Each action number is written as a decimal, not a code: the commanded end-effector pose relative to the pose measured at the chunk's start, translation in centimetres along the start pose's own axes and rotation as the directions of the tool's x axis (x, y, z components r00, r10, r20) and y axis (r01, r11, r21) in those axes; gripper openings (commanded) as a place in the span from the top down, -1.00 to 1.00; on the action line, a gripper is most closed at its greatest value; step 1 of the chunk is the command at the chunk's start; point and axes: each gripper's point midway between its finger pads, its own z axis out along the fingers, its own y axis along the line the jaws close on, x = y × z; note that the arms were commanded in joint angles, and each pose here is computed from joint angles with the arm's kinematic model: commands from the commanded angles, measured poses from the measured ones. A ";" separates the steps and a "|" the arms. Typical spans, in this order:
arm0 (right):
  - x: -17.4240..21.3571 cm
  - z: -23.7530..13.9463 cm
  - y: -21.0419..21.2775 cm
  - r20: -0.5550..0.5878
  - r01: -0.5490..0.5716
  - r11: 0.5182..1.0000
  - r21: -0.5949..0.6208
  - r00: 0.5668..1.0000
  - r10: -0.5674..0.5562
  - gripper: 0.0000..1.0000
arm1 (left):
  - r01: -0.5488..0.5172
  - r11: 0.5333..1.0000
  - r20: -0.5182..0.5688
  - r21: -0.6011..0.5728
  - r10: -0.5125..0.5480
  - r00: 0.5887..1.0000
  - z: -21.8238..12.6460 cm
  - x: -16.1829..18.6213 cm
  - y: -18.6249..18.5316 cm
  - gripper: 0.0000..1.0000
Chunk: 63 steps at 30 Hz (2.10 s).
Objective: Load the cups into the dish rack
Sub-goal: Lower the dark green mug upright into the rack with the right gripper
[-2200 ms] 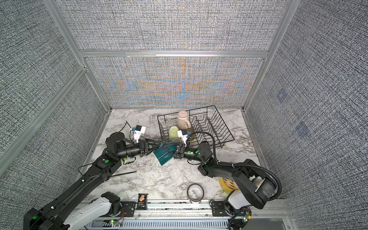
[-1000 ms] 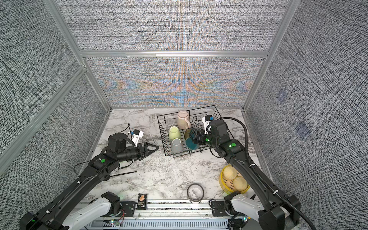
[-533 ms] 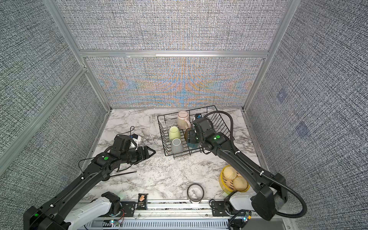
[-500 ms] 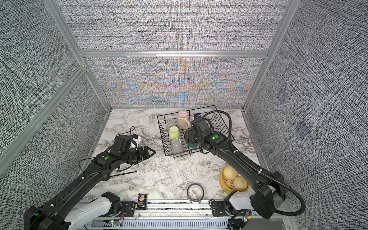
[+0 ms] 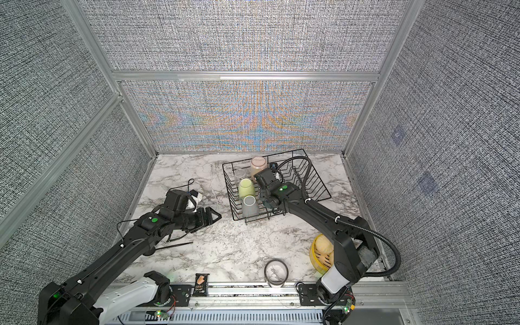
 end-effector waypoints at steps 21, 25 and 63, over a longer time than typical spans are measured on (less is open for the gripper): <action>0.7 1.4 -1.4 0.099 -0.163 0.965 0.204 0.984 0.145 0.24 | -0.033 0.999 -0.048 0.004 0.033 0.998 0.6 0.6 0.1 -0.63; -0.4 0.4 -1.5 0.138 -0.177 0.965 0.196 0.979 0.151 0.25 | -0.033 0.999 -0.046 0.004 0.033 0.998 0.5 0.5 0.0 -0.64; 2.4 1.5 -0.7 0.062 -0.141 0.979 0.149 0.989 0.133 -0.49 | -0.057 0.984 0.135 -0.170 0.080 0.988 -2.8 -1.0 2.8 -0.66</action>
